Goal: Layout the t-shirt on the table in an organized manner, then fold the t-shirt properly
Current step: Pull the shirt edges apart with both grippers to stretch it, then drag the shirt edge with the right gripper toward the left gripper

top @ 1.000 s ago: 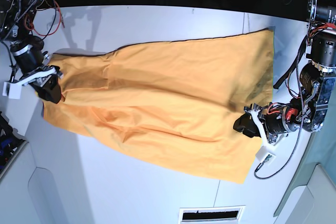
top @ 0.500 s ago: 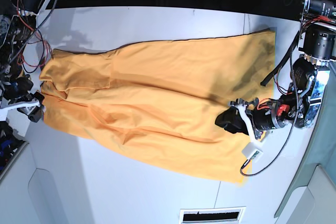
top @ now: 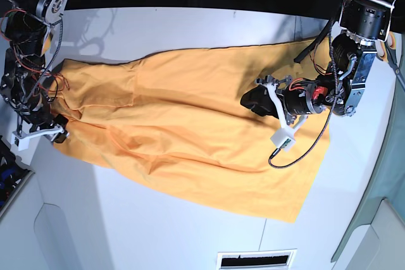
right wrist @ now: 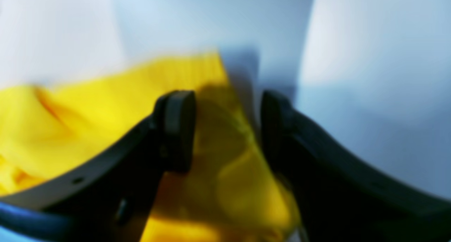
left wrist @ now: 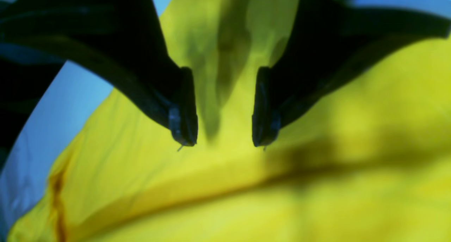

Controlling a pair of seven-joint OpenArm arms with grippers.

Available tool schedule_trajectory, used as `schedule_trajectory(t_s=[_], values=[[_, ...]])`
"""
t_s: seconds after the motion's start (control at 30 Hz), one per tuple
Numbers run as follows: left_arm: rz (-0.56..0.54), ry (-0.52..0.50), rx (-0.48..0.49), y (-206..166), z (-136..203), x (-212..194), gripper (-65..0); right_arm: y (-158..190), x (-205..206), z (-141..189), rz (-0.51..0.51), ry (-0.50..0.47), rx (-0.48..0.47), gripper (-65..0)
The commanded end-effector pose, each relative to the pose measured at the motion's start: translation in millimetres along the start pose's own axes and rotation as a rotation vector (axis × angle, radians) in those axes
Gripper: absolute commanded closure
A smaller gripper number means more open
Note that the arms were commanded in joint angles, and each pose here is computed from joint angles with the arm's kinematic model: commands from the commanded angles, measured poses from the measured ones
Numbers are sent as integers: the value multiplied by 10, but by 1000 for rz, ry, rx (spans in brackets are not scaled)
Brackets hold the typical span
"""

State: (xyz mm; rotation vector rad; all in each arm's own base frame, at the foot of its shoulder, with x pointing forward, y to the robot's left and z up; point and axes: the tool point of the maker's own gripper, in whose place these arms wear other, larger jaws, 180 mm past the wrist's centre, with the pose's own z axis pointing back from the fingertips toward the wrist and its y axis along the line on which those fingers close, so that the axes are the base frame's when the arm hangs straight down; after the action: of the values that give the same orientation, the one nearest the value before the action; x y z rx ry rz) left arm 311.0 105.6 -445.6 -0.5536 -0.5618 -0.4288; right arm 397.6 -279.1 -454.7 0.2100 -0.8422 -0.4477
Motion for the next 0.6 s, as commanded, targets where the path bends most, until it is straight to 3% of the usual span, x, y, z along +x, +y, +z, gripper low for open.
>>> schedule_trajectory(t_s=[0.0, 0.1, 0.2, 0.23, 0.4, 0.57], values=[[-16, -42, -5, 10, 49, 144, -289, 106, 166, -25, 27, -18, 25, -298], [-26, -18, 8, 25, 41, 56, -288, 304, -14, -90, 98, 36, 61, -231], [-31, 4, 50, 103, 45, 18, -279, 515, -24, -98, 168, 31, 134, -32], [-34, 20, 83, 161, 48, -10, -262, 561, 1, -91, 176, 25, 148, 0], [-83, 68, 231, 506, 188, -95, -101, 848, 93, 61, 159, 72, 248, 0], [-114, 86, 302, 781, 429, -117, -53, 1202, 132, 507, 166, 9, 401, 0]])
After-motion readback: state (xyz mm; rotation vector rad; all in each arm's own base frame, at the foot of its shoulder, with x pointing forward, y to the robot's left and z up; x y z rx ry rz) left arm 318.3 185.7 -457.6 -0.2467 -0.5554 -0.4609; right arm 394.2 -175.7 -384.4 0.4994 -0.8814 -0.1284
